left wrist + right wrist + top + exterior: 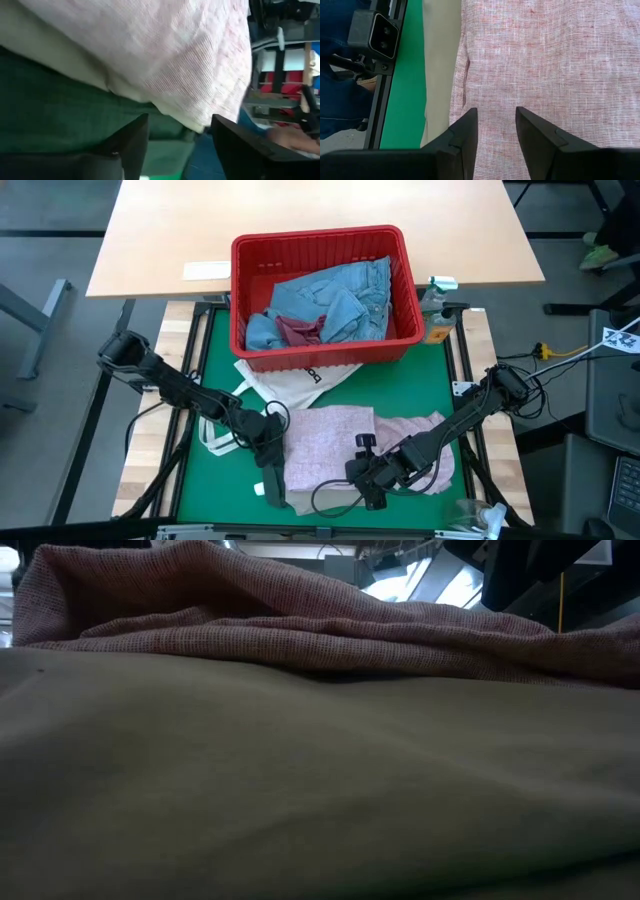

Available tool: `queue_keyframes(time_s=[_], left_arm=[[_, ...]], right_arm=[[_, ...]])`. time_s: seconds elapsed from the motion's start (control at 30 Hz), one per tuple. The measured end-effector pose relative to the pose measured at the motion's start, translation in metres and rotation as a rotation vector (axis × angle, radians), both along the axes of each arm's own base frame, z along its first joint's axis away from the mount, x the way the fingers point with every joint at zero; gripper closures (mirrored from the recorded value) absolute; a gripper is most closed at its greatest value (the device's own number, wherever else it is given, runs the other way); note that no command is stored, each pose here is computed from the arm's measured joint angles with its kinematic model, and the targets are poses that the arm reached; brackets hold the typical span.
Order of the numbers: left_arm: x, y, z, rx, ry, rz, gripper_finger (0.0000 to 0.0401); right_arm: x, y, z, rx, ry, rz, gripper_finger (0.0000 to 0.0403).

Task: Fold laundry
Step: Fold the pink shirt

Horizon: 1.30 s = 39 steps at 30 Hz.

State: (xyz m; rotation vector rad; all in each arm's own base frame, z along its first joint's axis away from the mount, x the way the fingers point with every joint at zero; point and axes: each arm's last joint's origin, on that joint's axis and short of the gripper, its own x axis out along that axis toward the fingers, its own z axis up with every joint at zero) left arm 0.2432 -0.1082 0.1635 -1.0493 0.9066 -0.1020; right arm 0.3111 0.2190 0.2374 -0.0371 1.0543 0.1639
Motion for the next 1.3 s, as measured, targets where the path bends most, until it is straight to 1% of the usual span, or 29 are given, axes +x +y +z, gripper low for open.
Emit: queue_keyframes(time_s=[0.07, 0.23, 0.4, 0.47, 0.57, 0.63, 0.97, 1.13, 1.3], left_arm=[[-0.0007, -0.0002, 0.0017, -0.032, 0.013, -0.002, 0.0176], [-0.0007, -0.0002, 0.0024, -0.033, 0.008, -0.005, 0.0134], [0.0009, 0.0024, 0.0023, 0.022, -0.019, 0.073, 0.0108], [0.0013, 0.0032, 0.0022, 0.070, -0.046, 0.075, 0.0101], [0.0021, 0.0046, 0.0024, 0.158, -0.094, 0.072, 0.0096], [0.0029, 0.0056, 0.0028, 0.197, -0.117, 0.086, 0.0095], [0.0037, 0.0076, 0.0030, 0.244, -0.133, 0.146, 0.0095], [-0.0003, 0.0060, -0.0020, 0.275, -0.084, 0.133, 0.0095], [-0.0023, 0.0009, -0.0016, 0.284, -0.095, 0.127, 0.0095]], right_arm=[[0.0000, 0.0000, 0.0000, 0.000, 0.000, 0.000, 0.0271], [0.0000, 0.0000, 0.0000, 0.000, 0.000, 0.000, 0.0271], [0.0001, 0.0000, 0.0000, 0.001, -0.001, 0.000, 0.0271], [0.0001, 0.0000, 0.0001, 0.001, -0.001, 0.000, 0.0271], [0.0001, 0.0000, 0.0001, 0.000, -0.001, 0.000, 0.0271], [0.0000, 0.0000, 0.0000, 0.000, 0.000, 0.000, 0.0271], [0.0000, 0.0000, 0.0001, 0.000, 0.000, 0.000, 0.0271], [0.0001, 0.0000, 0.0001, 0.001, -0.001, 0.000, 0.0271], [0.0001, 0.0000, 0.0001, 0.000, -0.001, 0.000, 0.0271]])
